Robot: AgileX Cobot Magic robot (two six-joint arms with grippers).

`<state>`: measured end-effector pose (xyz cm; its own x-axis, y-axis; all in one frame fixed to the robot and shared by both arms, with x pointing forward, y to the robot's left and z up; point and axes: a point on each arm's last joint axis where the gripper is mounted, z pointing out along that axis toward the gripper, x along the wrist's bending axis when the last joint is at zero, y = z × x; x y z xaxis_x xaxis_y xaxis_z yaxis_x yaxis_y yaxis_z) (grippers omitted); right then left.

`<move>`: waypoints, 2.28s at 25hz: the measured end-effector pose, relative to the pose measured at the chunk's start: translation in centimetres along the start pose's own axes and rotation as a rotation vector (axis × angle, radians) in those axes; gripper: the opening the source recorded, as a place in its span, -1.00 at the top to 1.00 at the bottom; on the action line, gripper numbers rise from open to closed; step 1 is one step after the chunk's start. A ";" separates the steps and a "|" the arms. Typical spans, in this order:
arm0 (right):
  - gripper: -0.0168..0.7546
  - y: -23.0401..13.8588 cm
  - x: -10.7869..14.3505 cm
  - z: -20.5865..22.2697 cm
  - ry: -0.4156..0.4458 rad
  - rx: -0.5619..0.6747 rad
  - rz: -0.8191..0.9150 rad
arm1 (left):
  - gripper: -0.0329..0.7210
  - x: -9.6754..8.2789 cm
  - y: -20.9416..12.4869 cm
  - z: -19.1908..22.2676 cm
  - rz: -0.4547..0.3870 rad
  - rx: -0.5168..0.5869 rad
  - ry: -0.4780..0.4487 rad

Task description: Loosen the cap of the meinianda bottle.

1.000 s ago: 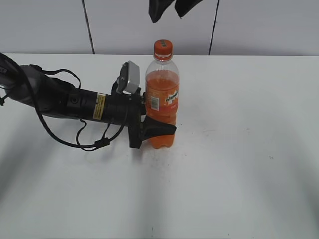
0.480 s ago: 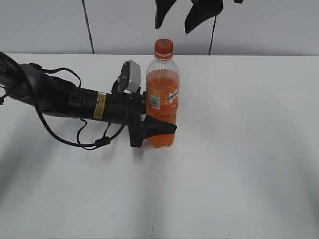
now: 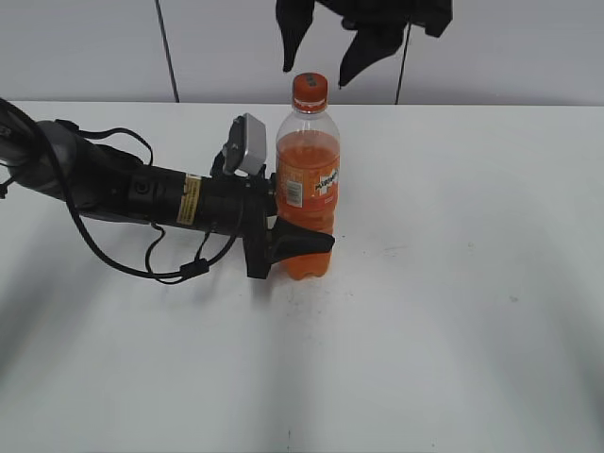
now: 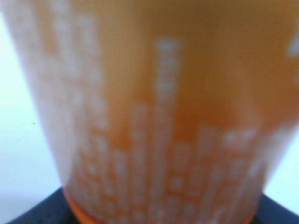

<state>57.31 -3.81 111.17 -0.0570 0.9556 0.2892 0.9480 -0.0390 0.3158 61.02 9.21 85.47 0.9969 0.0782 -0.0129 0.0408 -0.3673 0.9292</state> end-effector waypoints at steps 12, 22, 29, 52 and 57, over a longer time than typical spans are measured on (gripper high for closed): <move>-0.10 -0.3 0.4 1.2 -0.037 0.004 -0.026 | -0.13 0.0 0.0 0.0 0.000 0.001 0.002; -0.10 -0.4 0.4 2.0 -0.042 0.021 -0.024 | -0.13 0.0 0.0 0.0 0.000 0.001 0.002; 0.25 -0.4 0.5 2.0 -0.041 0.022 -0.045 | -0.13 0.0 0.0 0.0 -0.001 0.002 0.002; 0.26 -0.5 0.6 2.0 0.007 0.044 -1.293 | -0.13 0.0 0.0 0.0 -0.001 0.003 0.004; 0.26 -0.5 0.6 2.0 0.014 0.044 -1.500 | -0.13 0.0 0.0 0.0 -0.002 0.004 0.005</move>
<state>57.46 -2.59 109.38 -0.9604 0.0961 -0.2614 0.0161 0.9562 0.2923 61.07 9.23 85.47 0.9964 0.0833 -0.0126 0.0427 -0.3708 0.9277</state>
